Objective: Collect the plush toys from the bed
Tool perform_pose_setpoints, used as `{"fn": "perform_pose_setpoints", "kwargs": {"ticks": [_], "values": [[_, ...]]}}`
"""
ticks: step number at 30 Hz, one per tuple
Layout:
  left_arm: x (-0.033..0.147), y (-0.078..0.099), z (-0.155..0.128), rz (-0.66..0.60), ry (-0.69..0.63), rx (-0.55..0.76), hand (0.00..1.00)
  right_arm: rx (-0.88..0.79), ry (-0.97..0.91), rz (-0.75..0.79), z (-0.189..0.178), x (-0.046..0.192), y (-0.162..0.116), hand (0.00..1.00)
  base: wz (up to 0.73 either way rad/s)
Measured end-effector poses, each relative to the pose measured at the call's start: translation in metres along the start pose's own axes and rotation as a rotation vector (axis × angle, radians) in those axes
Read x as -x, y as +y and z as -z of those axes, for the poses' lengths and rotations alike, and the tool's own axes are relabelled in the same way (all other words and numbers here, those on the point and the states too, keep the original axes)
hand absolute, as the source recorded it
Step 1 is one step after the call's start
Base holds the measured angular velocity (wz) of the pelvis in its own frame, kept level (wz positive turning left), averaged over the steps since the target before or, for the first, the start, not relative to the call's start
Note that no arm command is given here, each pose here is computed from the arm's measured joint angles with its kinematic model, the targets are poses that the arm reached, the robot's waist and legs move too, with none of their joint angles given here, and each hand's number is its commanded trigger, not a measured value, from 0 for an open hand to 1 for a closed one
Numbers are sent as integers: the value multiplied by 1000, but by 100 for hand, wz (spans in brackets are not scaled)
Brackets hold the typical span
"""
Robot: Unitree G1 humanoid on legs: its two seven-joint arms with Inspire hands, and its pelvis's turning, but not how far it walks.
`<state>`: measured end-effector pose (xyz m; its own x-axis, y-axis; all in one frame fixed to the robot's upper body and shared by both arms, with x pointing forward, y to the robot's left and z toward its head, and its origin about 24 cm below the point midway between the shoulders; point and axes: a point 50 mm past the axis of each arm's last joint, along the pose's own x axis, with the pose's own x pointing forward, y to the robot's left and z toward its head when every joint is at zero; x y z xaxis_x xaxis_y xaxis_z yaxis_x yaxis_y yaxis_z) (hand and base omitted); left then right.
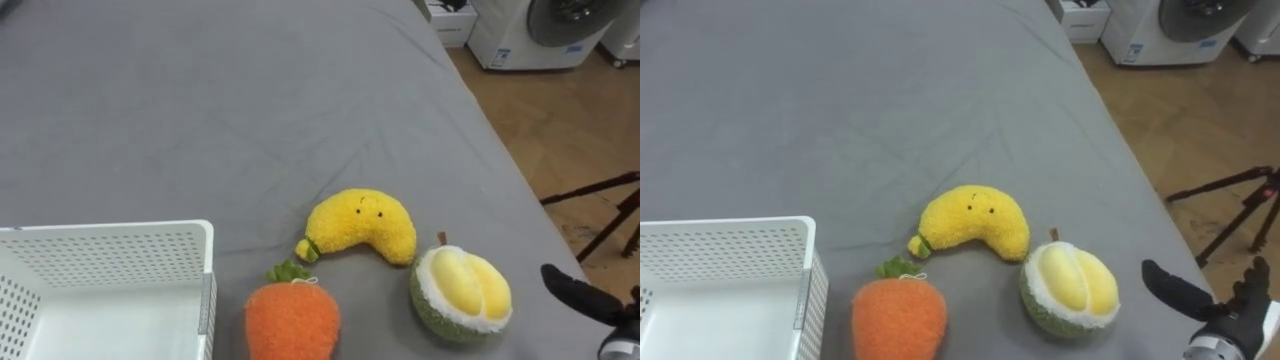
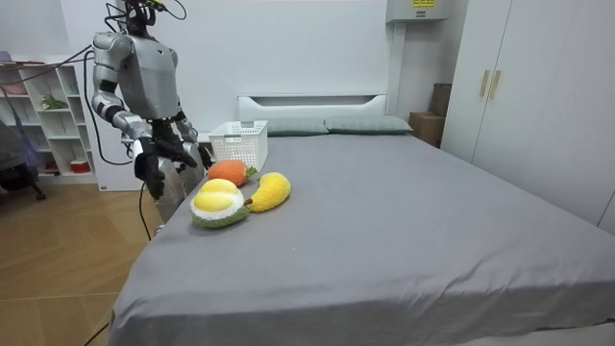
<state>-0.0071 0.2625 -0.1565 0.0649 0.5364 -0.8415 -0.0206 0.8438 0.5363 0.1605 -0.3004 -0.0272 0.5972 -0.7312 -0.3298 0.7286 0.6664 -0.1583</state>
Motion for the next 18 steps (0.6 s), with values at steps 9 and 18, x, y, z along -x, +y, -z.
{"fn": "perform_pose_setpoints", "kwargs": {"ticks": [9,18], "values": [[0,-3,2,9,-4,-20,0,16,-53,-138,-10,4,18,0,0],[0,-3,1,10,-5,-20,0,66,-101,-191,-16,8,26,0,0]]}}
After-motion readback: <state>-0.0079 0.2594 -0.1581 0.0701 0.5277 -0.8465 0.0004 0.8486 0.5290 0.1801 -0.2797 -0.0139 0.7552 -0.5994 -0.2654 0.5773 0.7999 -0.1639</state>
